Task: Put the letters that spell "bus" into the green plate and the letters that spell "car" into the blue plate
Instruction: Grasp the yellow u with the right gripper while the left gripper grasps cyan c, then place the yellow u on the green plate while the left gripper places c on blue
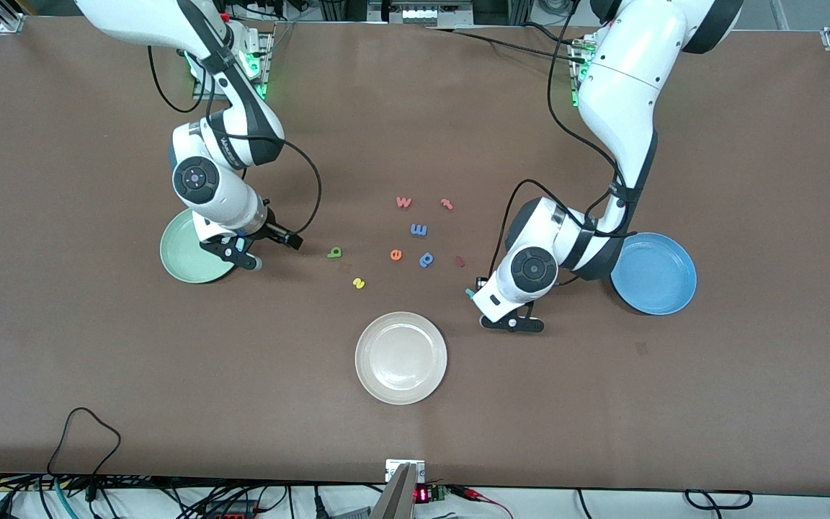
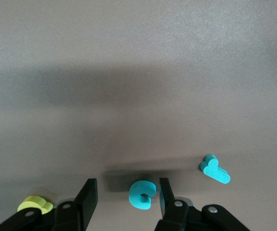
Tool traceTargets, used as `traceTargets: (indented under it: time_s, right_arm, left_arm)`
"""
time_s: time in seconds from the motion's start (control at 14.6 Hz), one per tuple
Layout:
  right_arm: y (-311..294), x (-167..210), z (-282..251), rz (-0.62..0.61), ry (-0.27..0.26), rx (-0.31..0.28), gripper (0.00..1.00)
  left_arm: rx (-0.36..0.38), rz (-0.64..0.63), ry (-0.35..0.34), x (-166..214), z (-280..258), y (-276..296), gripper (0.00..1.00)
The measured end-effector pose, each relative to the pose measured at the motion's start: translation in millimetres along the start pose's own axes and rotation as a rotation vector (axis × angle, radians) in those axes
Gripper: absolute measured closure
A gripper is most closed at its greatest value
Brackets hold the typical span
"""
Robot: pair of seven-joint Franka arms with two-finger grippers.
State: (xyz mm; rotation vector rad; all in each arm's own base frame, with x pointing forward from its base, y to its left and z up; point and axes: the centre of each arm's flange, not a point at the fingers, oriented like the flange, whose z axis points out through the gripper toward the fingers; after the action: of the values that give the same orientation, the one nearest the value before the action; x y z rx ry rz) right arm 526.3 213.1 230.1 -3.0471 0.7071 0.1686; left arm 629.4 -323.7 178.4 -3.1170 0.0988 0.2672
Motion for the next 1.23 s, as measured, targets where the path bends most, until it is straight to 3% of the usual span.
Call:
traceTargets:
  time_s: [0.07,0.21,0.34,0.41,0.48,0.68,0.82,0.89,1.03,1.23]
  right_arm:
    - [-0.1,-0.2,5.9,0.009,-0.004,-0.003,0.02]
    - [-0.4,-1.4,14.9,0.016,-0.013,-0.012,0.22]
    - [-3.4,-5.6,21.8,0.015,-0.019,-0.018,0.26]
    - [-4.8,-7.6,25.3,0.016,-0.023,-0.022,0.38]
    - [-5.5,-8.8,29.1,0.017,-0.025,-0.024,0.41]
    - [-4.3,-9.5,42.8,0.019,-0.038,-0.036,0.41]
    - [-3.4,-9.7,48.4,0.02,-0.044,-0.041,0.41]
    - [-3.1,-9.5,49.2,0.021,-0.044,-0.042,0.41]
    - [-2.0,-8.6,50.4,0.024,-0.045,-0.044,0.41]
    - [-0.9,-8.2,53.9,0.026,-0.049,-0.048,0.41]
  left_arm:
    - [0.0,0.0,-0.001,-0.1,0.5,0.2,0.4]
    - [0.001,0.001,-0.002,-0.4,1.7,0.9,0.41]
    - [0.002,0.004,-0.008,-1.3,6.0,2.3,0.43]
    - [0.004,0.004,-0.012,-1.7,9.1,2.8,0.44]
    - [0.004,0.005,-0.013,-1.5,10.3,3.1,0.44]
    - [0.003,0.006,-0.011,-1.4,9.7,4.0,0.45]
    - [0.0,0.009,-0.008,-1.3,7.5,6.6,0.6]
    - [0.0,0.009,-0.008,-1.3,7.6,6.8,0.6]
    - [-0.001,0.01,-0.005,-0.9,6.1,7.6,0.74]
    - [-0.002,0.002,-0.001,2.4,4.0,2.4,0.76]
